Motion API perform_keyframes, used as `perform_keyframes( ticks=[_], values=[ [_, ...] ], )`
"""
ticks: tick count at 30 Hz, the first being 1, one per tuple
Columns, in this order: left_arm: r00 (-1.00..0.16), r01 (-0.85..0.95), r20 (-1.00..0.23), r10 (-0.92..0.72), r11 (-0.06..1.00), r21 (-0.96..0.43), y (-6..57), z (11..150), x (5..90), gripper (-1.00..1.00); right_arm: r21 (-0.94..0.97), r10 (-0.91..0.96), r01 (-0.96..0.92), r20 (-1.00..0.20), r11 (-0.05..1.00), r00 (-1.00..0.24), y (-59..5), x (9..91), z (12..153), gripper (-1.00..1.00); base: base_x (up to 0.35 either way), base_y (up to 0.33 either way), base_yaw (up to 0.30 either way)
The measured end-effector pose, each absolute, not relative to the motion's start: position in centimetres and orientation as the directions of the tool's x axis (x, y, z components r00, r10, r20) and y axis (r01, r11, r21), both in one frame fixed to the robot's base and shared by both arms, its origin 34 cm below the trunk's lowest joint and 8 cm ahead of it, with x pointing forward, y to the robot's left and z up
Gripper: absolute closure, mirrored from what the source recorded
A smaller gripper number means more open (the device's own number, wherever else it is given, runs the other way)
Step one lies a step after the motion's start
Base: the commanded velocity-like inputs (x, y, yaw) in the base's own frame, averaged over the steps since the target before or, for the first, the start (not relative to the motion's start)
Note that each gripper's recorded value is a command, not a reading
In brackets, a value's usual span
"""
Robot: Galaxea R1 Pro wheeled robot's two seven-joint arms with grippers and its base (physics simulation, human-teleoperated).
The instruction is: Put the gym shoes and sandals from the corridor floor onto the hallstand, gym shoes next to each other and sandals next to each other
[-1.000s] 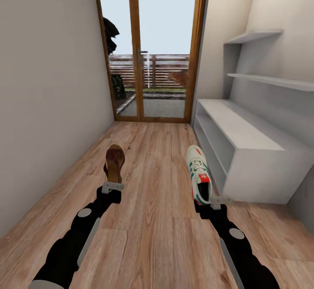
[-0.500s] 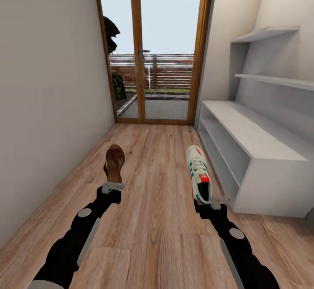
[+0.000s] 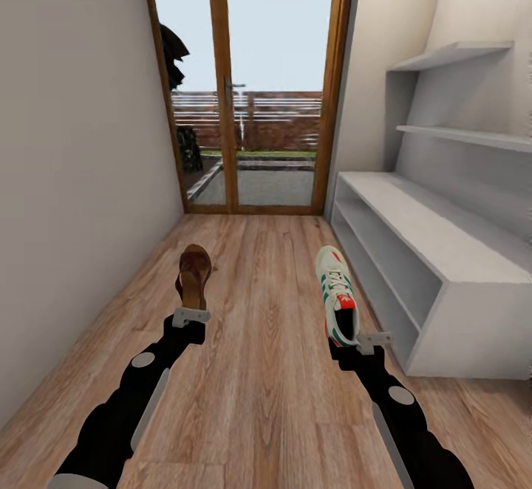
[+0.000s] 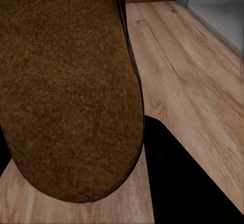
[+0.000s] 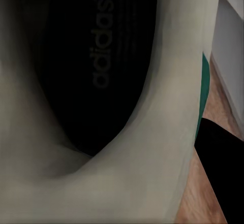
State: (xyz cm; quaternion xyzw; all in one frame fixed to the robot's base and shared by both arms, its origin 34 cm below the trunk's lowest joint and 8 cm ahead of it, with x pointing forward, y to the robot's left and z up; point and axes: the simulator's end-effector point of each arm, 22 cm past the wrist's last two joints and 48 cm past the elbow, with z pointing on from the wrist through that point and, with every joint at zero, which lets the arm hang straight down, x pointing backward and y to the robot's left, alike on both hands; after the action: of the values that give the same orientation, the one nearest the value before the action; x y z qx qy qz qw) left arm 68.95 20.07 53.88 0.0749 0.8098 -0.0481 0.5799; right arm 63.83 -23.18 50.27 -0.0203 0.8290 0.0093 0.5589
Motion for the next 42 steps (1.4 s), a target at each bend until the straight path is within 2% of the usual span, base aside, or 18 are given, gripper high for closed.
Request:
perform_keyframes(
  ticks=[25, 34, 42],
  values=[
    [-0.316, 0.177, -0.946, 0.065, 0.984, 0.008, 20.03, 53.89, 68.96, 1.0, -0.007, -0.024, -0.045, -0.927, 0.999, -0.375, -23.16, 63.84, 50.24, 1.0, 0.175, 0.279, -0.012],
    [-0.316, 0.177, -0.947, 0.065, 0.984, 0.008, 20.01, 53.91, 68.96, 1.0, -0.007, -0.023, -0.045, -0.927, 0.999, -0.374, -23.17, 63.83, 50.27, 1.0, 0.241, 0.256, -0.195],
    [-0.316, 0.177, -0.947, 0.064, 0.984, 0.008, 20.02, 53.9, 68.95, 1.0, -0.009, -0.025, -0.045, -0.927, 0.999, -0.374, -23.16, 63.84, 50.27, 1.0, 0.267, 0.238, -0.034]
  ],
)
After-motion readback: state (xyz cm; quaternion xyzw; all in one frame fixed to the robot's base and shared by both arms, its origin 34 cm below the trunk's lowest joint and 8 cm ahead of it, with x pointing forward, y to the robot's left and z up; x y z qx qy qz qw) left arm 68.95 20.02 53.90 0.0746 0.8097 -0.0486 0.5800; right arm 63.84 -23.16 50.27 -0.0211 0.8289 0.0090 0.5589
